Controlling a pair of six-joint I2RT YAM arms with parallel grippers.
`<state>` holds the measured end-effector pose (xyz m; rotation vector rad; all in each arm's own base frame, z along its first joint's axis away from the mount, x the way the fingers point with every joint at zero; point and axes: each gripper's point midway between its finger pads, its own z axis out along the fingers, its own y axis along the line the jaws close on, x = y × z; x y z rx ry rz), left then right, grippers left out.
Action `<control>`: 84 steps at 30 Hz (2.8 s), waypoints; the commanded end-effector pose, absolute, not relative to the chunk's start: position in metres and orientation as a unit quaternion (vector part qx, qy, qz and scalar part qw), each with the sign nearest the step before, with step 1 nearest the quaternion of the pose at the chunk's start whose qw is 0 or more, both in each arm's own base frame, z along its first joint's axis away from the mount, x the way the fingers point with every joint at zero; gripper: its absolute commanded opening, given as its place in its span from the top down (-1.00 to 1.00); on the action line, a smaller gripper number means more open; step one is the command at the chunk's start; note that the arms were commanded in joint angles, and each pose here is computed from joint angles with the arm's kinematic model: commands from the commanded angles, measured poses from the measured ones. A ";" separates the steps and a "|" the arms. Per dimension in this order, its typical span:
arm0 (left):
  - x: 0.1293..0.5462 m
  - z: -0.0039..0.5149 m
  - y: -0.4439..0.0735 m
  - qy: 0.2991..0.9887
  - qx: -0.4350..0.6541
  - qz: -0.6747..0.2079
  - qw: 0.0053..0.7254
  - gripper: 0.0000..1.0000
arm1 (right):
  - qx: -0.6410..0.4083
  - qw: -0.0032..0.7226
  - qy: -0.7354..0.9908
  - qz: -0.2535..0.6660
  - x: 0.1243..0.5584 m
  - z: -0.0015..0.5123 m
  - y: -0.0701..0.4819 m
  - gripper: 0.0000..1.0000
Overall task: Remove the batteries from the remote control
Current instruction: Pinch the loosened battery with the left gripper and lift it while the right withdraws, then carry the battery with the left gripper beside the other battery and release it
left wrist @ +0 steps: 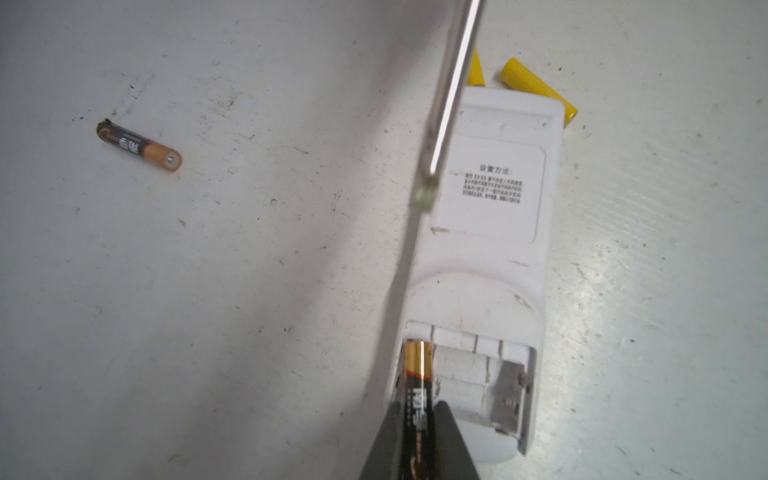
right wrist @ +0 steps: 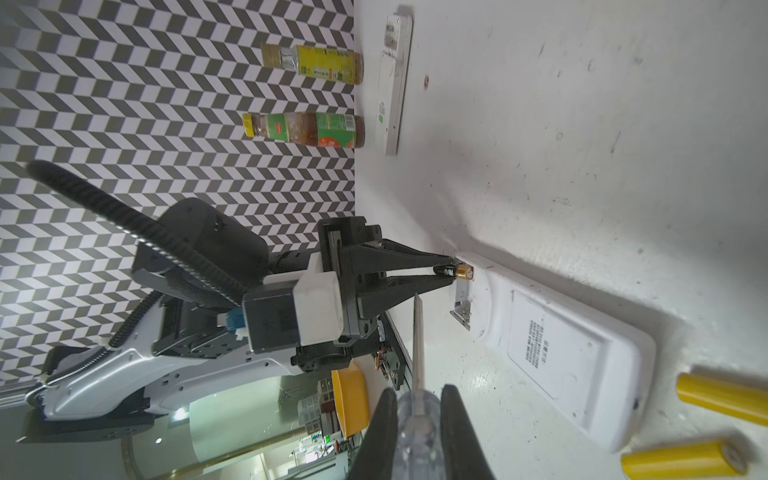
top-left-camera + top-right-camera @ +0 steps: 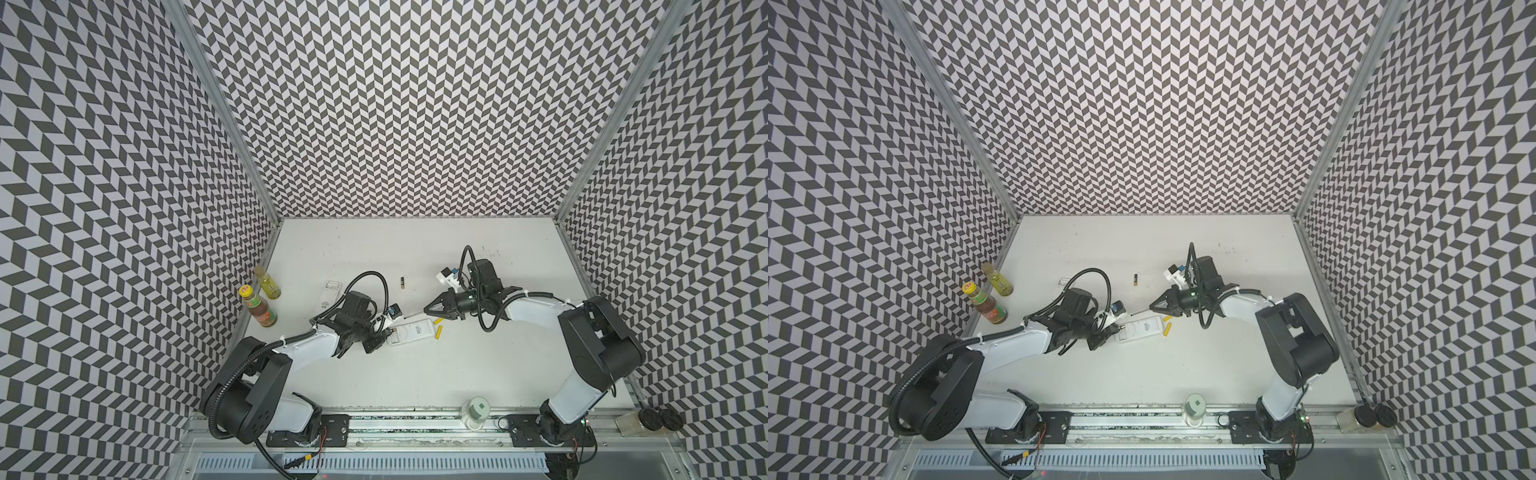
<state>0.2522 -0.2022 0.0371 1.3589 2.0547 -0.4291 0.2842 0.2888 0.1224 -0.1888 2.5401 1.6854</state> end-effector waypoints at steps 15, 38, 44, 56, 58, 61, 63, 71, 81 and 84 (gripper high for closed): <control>0.284 0.088 -0.218 0.759 0.508 -0.166 0.371 1.00 | -0.034 0.255 0.857 0.447 0.314 0.160 0.200 1.00; 0.423 0.098 -0.207 0.853 0.273 -0.124 0.428 0.98 | 0.011 0.424 0.841 0.337 0.304 0.163 0.143 1.00; 0.446 0.072 -0.212 0.891 0.235 -0.130 0.365 0.93 | 0.017 0.408 0.847 0.341 0.302 0.151 0.145 1.00; 0.442 0.047 -0.213 0.909 0.204 -0.143 0.334 0.93 | 0.021 0.404 0.855 0.324 0.295 0.131 0.150 1.00; 0.441 0.043 -0.212 0.910 0.201 -0.144 0.333 0.93 | 0.020 0.405 0.856 0.322 0.294 0.127 0.152 1.00; 0.440 0.036 -0.213 0.914 0.199 -0.145 0.324 0.93 | 0.023 0.402 0.856 0.324 0.292 0.120 0.155 1.00; 0.440 0.034 -0.214 0.915 0.197 -0.146 0.321 0.90 | 0.020 0.395 0.858 0.326 0.291 0.120 0.159 1.00; 0.434 0.021 -0.216 0.922 0.194 -0.150 0.300 0.51 | 0.013 0.398 0.860 0.321 0.291 0.120 0.163 1.00; 0.429 0.029 -0.221 0.917 0.208 -0.147 0.308 0.18 | 0.013 0.417 0.853 0.314 0.293 0.116 0.161 1.00; 0.430 0.036 -0.220 0.915 0.206 -0.143 0.315 0.13 | 0.017 0.414 0.857 0.308 0.297 0.114 0.161 1.00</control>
